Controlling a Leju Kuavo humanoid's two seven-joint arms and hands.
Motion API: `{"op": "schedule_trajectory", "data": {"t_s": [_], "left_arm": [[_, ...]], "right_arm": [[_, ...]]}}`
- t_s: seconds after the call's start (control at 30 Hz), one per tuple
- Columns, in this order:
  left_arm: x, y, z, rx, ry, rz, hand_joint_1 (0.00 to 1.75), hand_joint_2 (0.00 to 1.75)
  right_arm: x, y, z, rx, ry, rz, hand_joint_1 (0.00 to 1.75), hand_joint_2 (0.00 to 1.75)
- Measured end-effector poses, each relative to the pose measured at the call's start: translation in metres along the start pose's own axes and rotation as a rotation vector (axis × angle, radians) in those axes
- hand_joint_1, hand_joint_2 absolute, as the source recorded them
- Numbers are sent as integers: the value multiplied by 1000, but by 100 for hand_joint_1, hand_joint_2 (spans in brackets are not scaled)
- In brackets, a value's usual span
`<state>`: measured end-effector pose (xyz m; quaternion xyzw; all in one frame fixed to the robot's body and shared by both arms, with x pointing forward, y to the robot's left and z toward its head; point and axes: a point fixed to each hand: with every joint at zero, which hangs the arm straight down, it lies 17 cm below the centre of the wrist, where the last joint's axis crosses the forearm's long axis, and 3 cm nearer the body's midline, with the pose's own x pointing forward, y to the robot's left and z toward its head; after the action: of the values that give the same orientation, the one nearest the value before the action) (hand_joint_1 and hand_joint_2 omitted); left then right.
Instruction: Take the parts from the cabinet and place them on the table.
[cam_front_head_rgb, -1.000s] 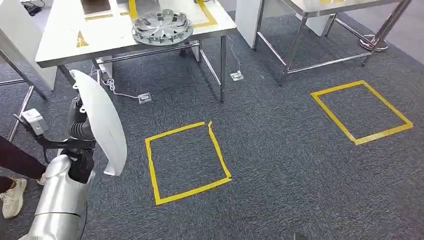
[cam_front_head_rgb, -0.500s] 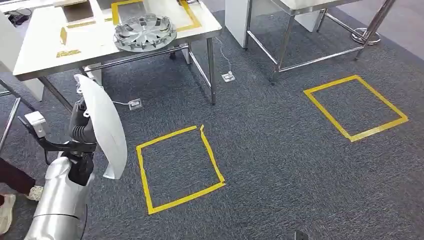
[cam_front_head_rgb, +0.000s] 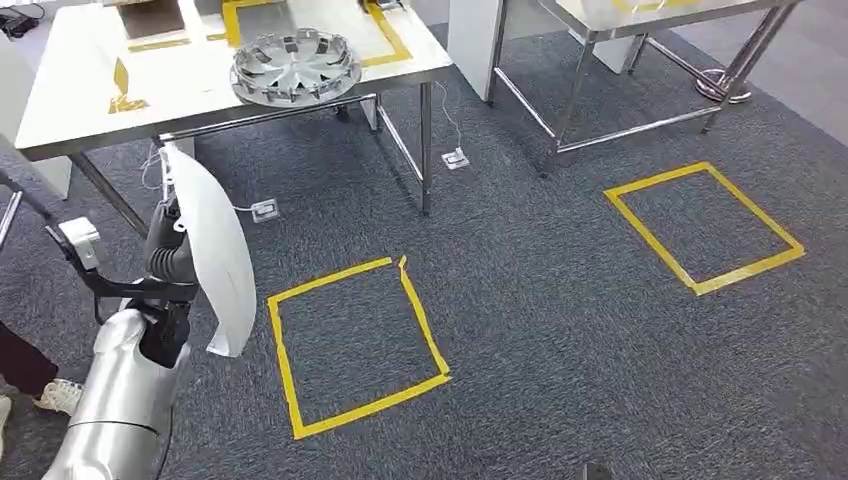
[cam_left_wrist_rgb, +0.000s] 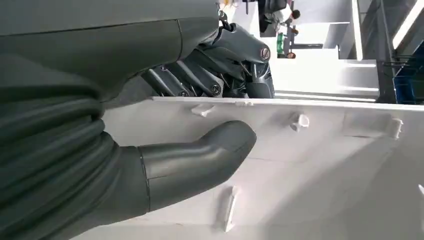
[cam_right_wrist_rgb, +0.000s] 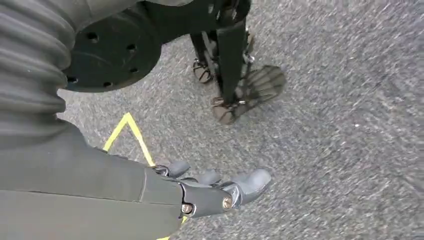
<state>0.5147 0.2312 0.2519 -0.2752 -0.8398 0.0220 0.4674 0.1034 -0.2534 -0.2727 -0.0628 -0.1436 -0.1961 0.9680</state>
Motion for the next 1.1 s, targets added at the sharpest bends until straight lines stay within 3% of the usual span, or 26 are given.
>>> {"op": "schedule_trajectory", "data": {"t_s": [0.47,1.1], "left_arm": [[-8,1,5,-4,29,-8,175,175],[-7,-17,-22,-50,25,3,175,175]], "right_arm": [[0,2,0,14,-1,9,0,175],[4,2,0,13,-9,4,0,175]]}}
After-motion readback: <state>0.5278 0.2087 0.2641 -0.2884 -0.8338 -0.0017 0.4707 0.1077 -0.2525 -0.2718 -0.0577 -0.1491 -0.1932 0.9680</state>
